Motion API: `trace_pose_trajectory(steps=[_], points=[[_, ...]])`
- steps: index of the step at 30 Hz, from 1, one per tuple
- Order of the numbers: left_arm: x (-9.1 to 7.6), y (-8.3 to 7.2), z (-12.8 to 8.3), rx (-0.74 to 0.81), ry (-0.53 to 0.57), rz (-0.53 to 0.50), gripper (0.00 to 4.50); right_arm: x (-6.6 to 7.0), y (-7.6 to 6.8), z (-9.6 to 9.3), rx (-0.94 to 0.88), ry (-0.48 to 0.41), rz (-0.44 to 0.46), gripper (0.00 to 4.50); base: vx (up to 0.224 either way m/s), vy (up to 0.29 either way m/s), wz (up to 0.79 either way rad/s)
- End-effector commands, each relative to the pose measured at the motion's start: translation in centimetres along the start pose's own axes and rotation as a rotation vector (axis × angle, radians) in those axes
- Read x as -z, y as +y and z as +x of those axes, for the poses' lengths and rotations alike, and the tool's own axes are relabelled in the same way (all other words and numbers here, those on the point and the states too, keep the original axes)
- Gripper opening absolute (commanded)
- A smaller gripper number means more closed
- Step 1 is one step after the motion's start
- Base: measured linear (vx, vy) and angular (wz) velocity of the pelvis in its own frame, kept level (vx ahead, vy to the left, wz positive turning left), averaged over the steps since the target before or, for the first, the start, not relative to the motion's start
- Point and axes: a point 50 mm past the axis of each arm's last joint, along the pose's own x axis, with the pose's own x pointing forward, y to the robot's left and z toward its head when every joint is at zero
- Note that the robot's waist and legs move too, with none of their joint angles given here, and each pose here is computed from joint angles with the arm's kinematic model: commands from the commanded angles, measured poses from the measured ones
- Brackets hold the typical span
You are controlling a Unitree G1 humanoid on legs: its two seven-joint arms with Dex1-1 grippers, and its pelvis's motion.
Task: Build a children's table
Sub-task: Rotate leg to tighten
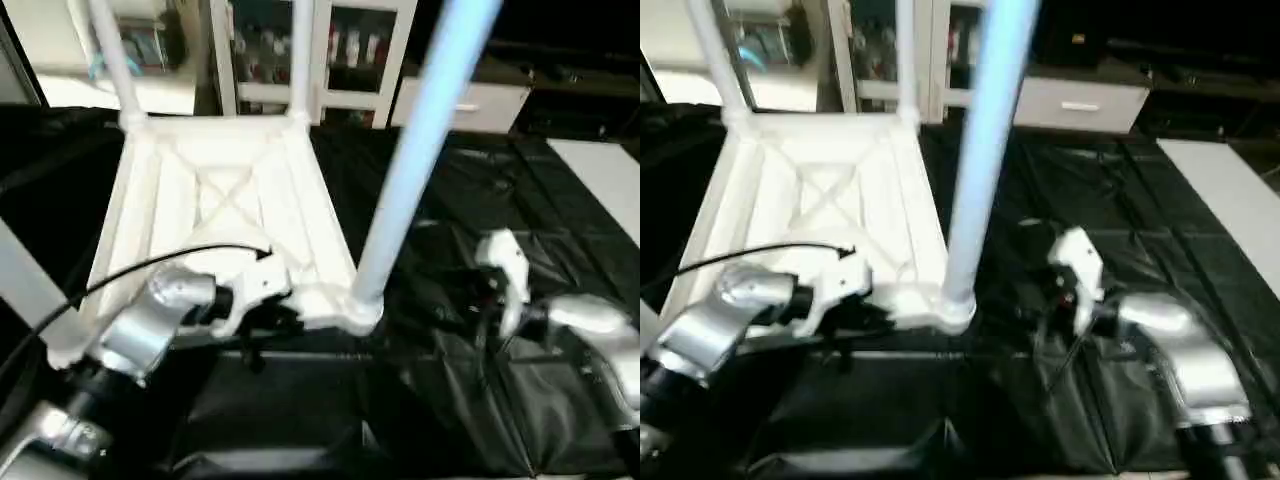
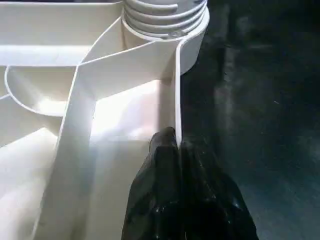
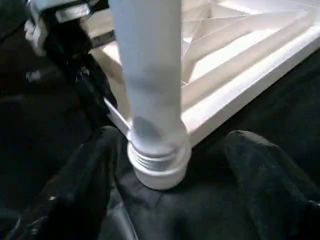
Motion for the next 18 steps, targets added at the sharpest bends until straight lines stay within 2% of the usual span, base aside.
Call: trace_pose_trajectory(steps=[1,6,7,12,18], points=[[-0.3,-1.3,0.7,0.124,-0.012,0.029,0.0,0.0,0.1,0.1,-0.043,0.026,-0.038,3.85,0.0,0.0,0.0],[-0.4,-1.6,0.7,0.155,-0.017,0.025,0.0,0.2,0.6,1.0,-0.114,0.025,-0.032,3.85,0.0,0.0,0.0],[-0.6,-1.8,0.9,0.171,-0.019,0.029,0.0,0.5,0.7,1.8,-0.148,0.024,-0.04,3.85,0.0,0.0,0.0],[-0.9,-1.9,1.2,0.177,-0.025,0.035,0.0,1.0,0.7,3.1,-0.204,0.054,-0.077,3.85,0.0,0.0,0.0],[-1.0,-1.8,1.4,0.177,-0.017,0.039,0.0,1.5,0.4,3.6,-0.254,0.098,-0.101,3.26,0.0,0.0,0.0]])
